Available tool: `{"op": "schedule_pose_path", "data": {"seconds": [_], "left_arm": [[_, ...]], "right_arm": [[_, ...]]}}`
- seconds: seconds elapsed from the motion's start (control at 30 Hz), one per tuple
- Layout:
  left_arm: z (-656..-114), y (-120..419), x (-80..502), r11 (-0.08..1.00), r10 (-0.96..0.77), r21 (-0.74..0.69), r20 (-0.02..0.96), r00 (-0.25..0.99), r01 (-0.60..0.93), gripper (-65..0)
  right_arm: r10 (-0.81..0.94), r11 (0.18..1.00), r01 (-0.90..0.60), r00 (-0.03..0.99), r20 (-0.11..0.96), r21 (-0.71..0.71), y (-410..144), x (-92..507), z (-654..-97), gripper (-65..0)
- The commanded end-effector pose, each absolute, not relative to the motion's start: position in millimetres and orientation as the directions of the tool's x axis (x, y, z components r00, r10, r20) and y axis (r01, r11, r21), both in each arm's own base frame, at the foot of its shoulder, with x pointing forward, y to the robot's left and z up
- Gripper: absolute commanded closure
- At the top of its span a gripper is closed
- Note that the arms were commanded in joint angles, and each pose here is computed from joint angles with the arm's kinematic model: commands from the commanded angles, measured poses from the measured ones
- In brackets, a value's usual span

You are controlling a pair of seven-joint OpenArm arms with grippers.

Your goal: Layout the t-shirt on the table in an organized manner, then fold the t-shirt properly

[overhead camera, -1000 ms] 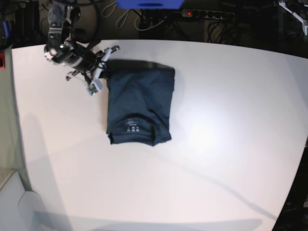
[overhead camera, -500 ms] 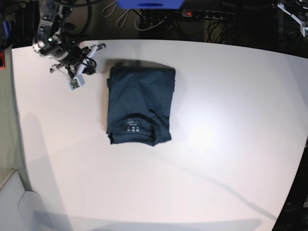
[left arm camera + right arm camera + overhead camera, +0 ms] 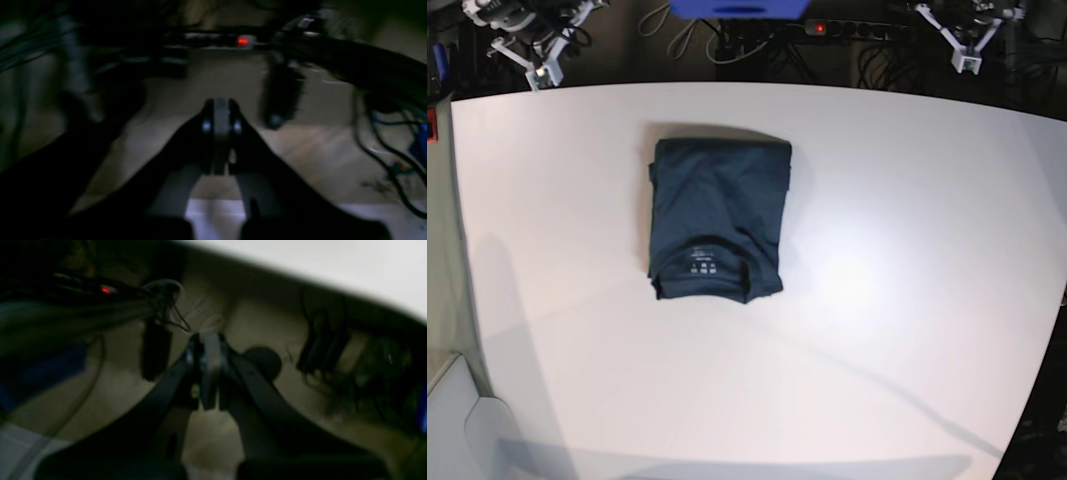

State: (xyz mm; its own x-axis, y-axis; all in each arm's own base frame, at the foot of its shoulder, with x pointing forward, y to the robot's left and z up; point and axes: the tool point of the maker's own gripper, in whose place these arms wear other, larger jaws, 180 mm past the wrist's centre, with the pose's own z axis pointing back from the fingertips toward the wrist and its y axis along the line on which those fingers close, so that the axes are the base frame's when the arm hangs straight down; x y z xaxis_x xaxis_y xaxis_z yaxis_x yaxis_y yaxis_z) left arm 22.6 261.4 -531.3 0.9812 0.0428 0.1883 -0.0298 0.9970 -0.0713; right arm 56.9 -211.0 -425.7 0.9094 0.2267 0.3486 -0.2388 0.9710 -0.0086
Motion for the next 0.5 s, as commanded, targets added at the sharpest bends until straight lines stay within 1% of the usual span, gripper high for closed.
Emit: {"op": "schedule_pose_path", "data": {"seconds": [0.0,0.1,0.2,0.33,0.43,0.47], "left_arm": [[-533,261,31,0.997,0.032,-0.077,0.211,0.977,-0.016,0.0],[-558,234,27,0.99,0.004,-0.14,0.17,0.985,0.02,0.0],[-579,206,21,0.976,-0.002,-0.213,0.159,0.987,0.036,0.0],[-606,154,8,0.938,-0.029,-0.337,0.149,0.988,0.079,0.0],[-624,143,-1,0.943,-0.004,-0.331,0.123,0.992,0.045,0.0],[-630,143,-2,0.947,0.003,-0.32,0.121,0.993,0.036,0.0]], "right_arm": [[0.224,0.971,-0.238,0.912,0.345,-0.002,-213,52,-426,0.0],[0.189,0.979,-0.203,0.936,0.295,0.016,-226,35,-444,0.0],[0.128,0.985,-0.156,0.948,0.292,0.073,-227,19,-467,0.0],[0.029,0.987,-0.07,0.963,0.269,0.144,-229,-8,-507,0.0],[-0.026,0.983,-0.016,0.973,0.229,0.181,-224,-30,-536,0.0],[-0.06,0.979,0.013,0.971,0.23,0.201,-221,-35,-547,0.0]]}}
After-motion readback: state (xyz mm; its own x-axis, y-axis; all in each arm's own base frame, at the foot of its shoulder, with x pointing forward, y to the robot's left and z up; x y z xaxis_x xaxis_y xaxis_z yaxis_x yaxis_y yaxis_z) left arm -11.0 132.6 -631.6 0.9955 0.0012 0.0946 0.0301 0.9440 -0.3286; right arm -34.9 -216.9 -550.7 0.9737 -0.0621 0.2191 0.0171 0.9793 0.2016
